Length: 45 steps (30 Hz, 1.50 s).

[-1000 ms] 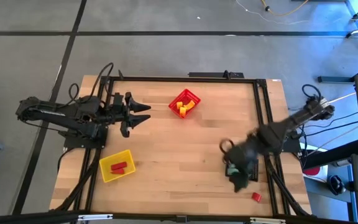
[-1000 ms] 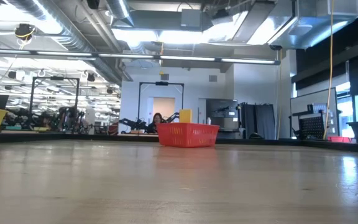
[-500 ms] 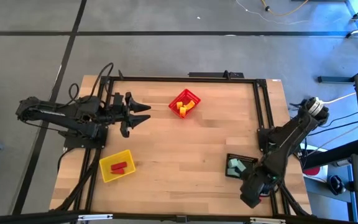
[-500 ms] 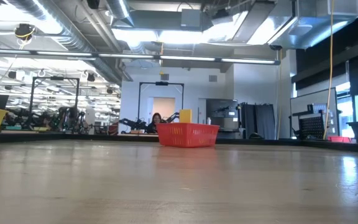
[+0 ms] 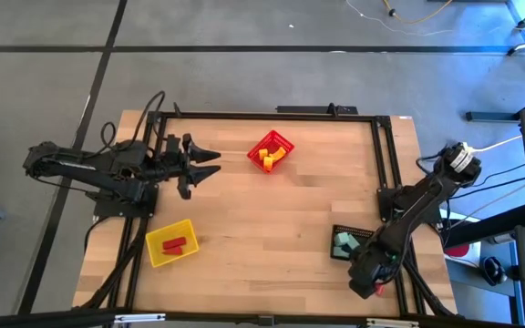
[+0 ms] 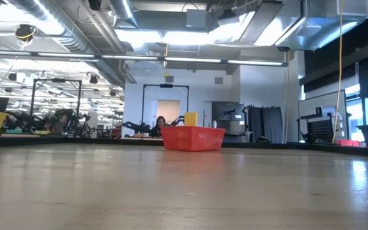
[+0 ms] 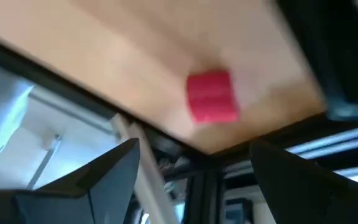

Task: Sort & place blocks by color
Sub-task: Put the red block into the yellow bin

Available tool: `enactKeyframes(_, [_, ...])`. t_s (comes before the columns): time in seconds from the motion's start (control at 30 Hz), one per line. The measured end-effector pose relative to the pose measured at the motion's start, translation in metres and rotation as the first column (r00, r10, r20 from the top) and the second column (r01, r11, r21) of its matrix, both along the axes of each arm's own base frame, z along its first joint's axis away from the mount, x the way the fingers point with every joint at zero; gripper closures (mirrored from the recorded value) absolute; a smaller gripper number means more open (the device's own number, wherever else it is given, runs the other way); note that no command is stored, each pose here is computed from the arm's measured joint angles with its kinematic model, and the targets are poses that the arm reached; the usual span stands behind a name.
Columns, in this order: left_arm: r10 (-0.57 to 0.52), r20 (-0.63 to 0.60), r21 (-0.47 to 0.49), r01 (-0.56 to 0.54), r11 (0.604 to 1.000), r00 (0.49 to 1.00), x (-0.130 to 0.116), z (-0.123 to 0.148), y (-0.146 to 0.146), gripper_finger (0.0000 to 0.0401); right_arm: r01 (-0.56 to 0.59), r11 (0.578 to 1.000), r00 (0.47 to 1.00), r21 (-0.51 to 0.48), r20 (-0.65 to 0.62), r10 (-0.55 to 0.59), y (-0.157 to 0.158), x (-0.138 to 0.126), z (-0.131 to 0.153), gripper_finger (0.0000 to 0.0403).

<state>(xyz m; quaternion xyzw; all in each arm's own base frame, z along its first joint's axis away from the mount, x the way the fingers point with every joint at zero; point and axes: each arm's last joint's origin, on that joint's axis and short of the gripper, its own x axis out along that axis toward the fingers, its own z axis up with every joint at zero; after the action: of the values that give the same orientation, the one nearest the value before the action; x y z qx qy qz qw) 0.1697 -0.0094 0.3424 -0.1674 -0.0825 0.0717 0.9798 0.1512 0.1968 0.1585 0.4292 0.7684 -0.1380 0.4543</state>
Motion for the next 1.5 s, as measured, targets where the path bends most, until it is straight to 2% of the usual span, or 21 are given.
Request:
enactKeyframes(0.23, [0.022, -0.001, -0.003, -0.022, 1.000, 1.000, 0.000, 0.000, 0.001, 0.0207, -0.079, 0.994, 0.995, -0.080, 0.050, 0.083, 0.004, 0.002, -0.020, 0.0098])
enactKeyframes(0.6, [0.045, -0.002, -0.004, -0.045, 0.999, 0.999, 0.000, 0.000, 0.001, 0.0207, -0.171, 0.979, 0.984, -0.108, 0.030, 0.175, 0.018, -0.014, -0.030, 0.0098])
enactKeyframes(1.23, [0.062, -0.003, -0.001, -0.062, 0.998, 0.998, 0.000, 0.000, 0.002, 0.0207, -0.146, 0.986, 0.984, -0.074, 0.096, 0.153, 0.025, -0.011, -0.029, 0.0098])
enactKeyframes(1.5, [0.063, -0.003, -0.001, -0.063, 0.998, 0.998, 0.000, 0.000, 0.002, 0.0207, -0.145, 0.987, 0.971, -0.072, 0.181, 0.155, 0.021, -0.013, -0.012, 0.0098])
